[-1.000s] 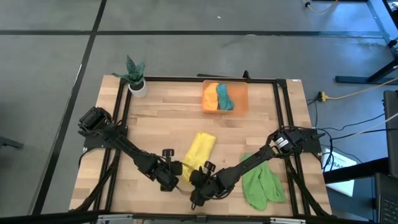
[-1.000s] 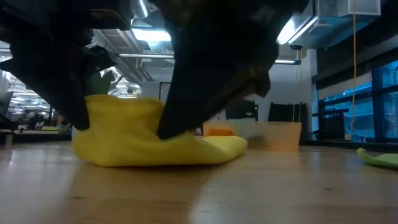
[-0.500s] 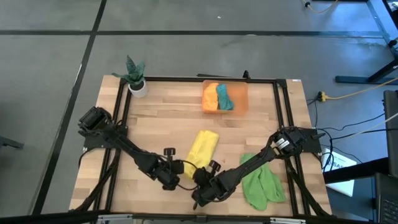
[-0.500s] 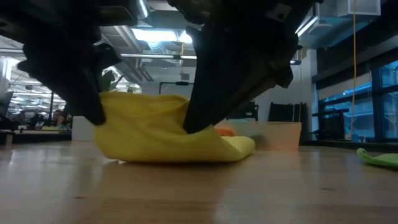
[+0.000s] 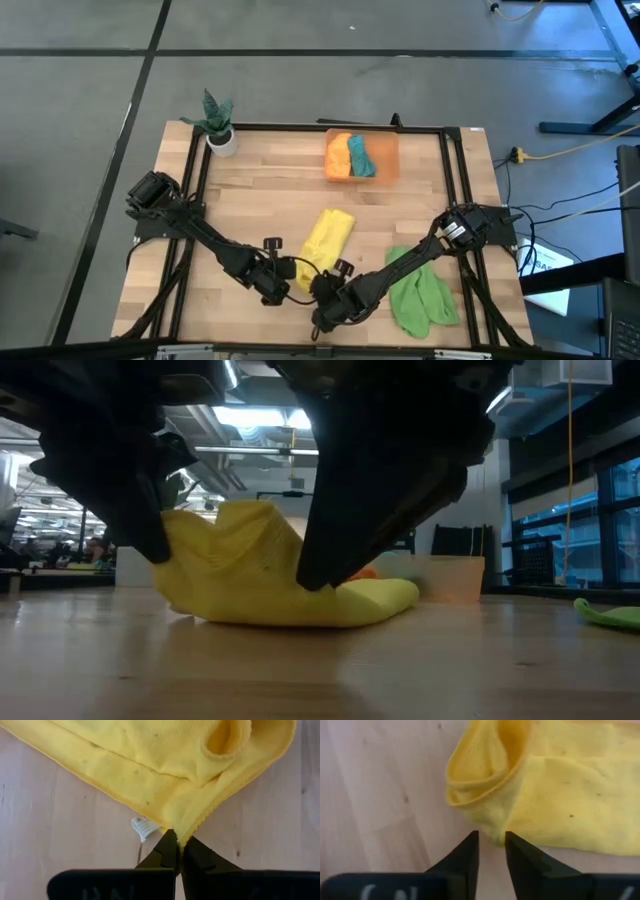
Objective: Roll microfiber towels into tight, uniform cylinder then place into a basket
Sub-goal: Roll the yellow microfiber towel
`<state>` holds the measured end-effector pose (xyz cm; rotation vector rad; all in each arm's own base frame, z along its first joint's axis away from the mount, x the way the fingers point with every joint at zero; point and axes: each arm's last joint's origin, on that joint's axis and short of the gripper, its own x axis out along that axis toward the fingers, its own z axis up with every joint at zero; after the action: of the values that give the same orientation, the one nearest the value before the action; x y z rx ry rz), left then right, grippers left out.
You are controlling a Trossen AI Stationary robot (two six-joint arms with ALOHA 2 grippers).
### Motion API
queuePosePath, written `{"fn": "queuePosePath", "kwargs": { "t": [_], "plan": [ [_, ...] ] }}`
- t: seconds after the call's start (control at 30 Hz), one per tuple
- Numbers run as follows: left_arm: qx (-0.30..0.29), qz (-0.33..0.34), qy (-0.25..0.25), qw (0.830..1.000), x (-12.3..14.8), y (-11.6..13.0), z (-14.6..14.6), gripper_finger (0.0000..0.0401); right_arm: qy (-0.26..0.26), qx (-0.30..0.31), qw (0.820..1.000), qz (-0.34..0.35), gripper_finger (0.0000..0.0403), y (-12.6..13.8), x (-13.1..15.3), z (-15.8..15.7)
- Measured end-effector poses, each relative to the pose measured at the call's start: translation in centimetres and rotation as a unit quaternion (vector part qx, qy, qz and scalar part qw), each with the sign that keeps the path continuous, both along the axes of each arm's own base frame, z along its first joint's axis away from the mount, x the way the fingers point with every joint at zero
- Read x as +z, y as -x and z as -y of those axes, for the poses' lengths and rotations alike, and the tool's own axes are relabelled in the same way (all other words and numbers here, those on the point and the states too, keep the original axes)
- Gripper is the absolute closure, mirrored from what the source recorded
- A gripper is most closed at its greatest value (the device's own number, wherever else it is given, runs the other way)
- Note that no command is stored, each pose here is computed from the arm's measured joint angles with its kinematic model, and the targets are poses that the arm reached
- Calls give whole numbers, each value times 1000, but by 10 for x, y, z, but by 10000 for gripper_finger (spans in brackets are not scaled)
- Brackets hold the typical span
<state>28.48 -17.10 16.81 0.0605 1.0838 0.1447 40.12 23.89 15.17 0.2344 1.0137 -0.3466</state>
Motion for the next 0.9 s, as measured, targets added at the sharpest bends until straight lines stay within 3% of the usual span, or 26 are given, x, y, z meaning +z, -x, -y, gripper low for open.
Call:
{"fn": "queuePosePath", "kwargs": {
  "t": [0.23, 0.5, 0.9],
  "plan": [
    [7, -1, 0, 1000, 0, -3, -5, 401, -1, 43, 999, 7, 265, -4, 3, -3],
    [8, -3, 4, 1000, 0, -4, -6, 401, 49, 64, 996, 35, 265, -7, 16, -8],
    [7, -4, 5, 1000, 0, -3, -5, 401, 72, 62, 994, 49, 271, -10, 16, -6]
  ]
}}
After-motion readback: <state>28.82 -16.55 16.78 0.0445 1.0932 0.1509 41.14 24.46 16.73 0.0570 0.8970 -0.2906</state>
